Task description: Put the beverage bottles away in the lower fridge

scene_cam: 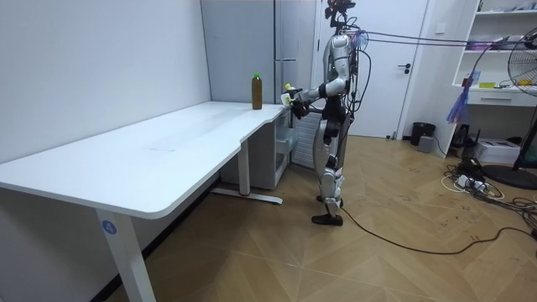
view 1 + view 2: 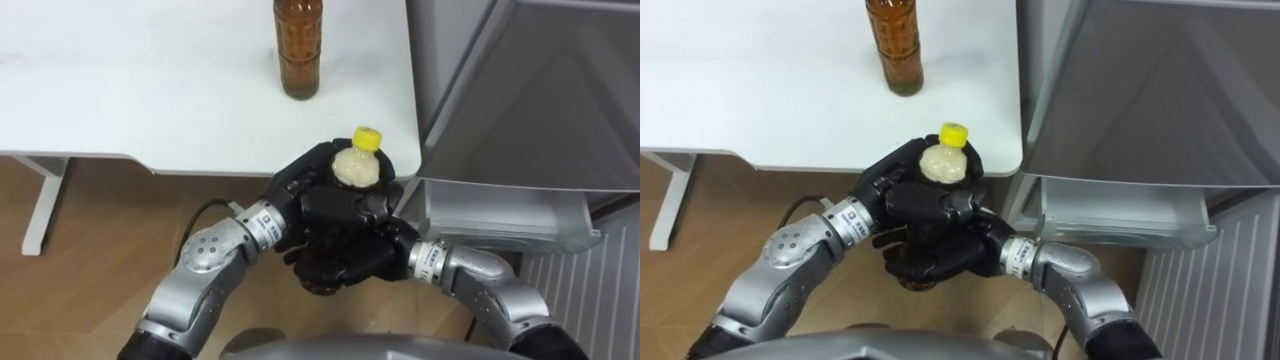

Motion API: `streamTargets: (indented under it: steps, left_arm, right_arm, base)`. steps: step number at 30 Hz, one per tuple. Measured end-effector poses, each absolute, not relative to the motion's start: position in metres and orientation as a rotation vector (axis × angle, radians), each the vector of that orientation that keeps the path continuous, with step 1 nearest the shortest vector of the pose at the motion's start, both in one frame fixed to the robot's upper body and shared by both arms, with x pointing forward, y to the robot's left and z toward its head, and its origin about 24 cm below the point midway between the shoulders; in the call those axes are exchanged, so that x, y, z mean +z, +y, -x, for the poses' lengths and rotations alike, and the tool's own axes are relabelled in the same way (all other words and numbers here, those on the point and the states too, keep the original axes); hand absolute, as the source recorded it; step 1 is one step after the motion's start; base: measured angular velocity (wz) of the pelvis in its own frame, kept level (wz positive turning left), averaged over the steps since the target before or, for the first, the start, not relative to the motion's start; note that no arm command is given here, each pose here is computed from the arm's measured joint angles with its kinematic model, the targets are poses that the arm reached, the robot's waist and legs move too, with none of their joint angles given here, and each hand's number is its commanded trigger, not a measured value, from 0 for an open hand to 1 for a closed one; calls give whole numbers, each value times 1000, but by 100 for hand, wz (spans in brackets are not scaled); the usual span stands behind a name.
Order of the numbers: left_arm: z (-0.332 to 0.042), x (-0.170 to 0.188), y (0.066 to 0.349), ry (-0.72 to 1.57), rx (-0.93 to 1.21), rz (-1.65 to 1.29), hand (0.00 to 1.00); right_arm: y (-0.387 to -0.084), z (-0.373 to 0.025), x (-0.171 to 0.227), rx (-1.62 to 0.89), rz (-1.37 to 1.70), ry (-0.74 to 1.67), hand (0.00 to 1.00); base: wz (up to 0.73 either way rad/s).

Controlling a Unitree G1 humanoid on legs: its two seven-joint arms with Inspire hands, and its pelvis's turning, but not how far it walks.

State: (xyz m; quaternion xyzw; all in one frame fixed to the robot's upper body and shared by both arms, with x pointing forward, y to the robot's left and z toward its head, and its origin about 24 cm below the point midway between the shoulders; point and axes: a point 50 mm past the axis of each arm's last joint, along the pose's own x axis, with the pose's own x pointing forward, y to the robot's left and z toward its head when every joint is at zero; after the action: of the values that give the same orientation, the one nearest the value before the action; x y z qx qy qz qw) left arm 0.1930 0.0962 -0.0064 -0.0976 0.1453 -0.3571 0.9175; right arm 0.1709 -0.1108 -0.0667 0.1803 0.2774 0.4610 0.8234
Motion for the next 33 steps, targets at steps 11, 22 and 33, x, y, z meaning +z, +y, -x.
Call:
streamTargets:
  steps: [11, 22, 33]
  left_arm:
    - [-194, -6, 94, 296, -719, 259, 81]
    - [-195, -6, 95, 295, -700, 298, 0]
    - [-194, -7, 101, 307, -696, 271, 0]
  right_arm:
    - [-111, -171, -66, 987, -367, 585, 100]
    - [-112, -171, -66, 979, -367, 589, 100]
    - [-113, -169, -68, 991, -352, 610, 100]
  base:
    - [0]
    - [0]
    - [0]
